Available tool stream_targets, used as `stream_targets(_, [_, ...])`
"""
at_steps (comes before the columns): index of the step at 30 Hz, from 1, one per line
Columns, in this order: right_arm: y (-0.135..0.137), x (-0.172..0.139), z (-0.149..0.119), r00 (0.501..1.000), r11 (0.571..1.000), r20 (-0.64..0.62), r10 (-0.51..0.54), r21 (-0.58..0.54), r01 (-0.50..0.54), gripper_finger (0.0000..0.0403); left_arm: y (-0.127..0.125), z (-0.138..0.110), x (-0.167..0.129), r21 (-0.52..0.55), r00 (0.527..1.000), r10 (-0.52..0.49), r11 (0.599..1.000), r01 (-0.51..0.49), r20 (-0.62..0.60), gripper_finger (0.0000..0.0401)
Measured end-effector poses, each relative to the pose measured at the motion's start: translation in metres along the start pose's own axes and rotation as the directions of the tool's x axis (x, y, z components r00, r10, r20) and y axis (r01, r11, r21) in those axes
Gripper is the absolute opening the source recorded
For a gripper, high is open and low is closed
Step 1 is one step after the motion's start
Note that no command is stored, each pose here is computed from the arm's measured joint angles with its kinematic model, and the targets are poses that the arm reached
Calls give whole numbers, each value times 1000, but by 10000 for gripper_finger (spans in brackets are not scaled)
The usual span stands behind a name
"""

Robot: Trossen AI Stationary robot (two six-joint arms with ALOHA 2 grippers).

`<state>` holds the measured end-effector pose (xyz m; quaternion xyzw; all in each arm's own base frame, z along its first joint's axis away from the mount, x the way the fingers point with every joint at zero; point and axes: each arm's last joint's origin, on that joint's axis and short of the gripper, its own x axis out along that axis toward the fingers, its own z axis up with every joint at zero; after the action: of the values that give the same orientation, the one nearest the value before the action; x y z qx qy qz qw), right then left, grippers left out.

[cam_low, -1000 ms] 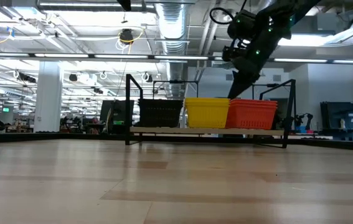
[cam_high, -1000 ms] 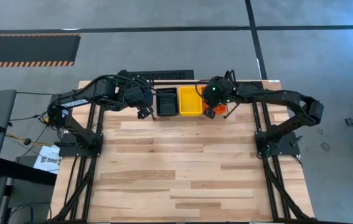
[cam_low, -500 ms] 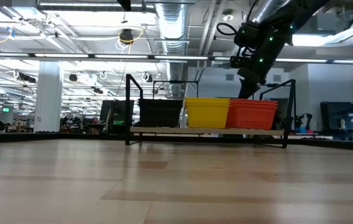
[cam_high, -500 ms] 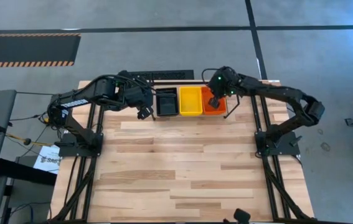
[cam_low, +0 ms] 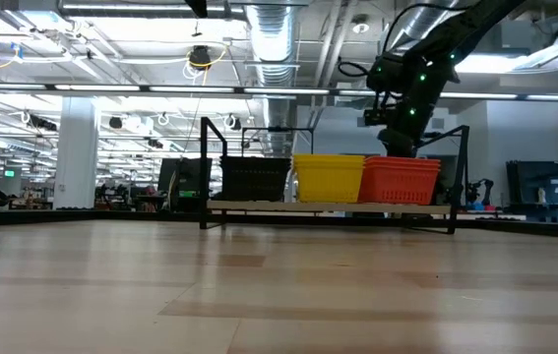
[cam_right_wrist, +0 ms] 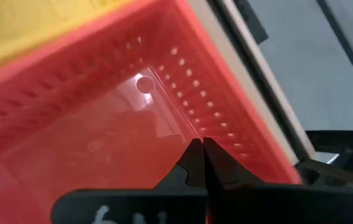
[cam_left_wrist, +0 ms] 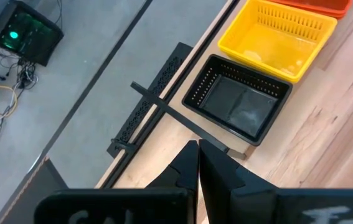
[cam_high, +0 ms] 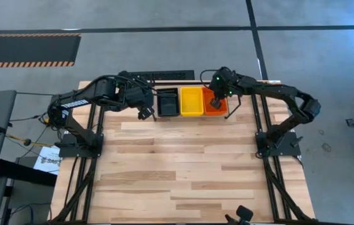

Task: Stack baskets on shelf by color
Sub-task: Adjust all the bins on the shelf, then return to Home Position

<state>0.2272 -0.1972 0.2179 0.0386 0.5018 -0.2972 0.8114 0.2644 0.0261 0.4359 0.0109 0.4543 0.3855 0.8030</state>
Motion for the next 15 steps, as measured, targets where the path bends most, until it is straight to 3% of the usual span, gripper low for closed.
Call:
stream_targets(6, [3,13,-2,999,1000,-39,8,-11,-8,1,0,0,0,1,1000,-5,1000,5,-2,0])
stream_targets(15, [3,-4,6,998,1000,55,-9,-12,9,1,0,0,0,1,1000,-6,1000,6,-2,0])
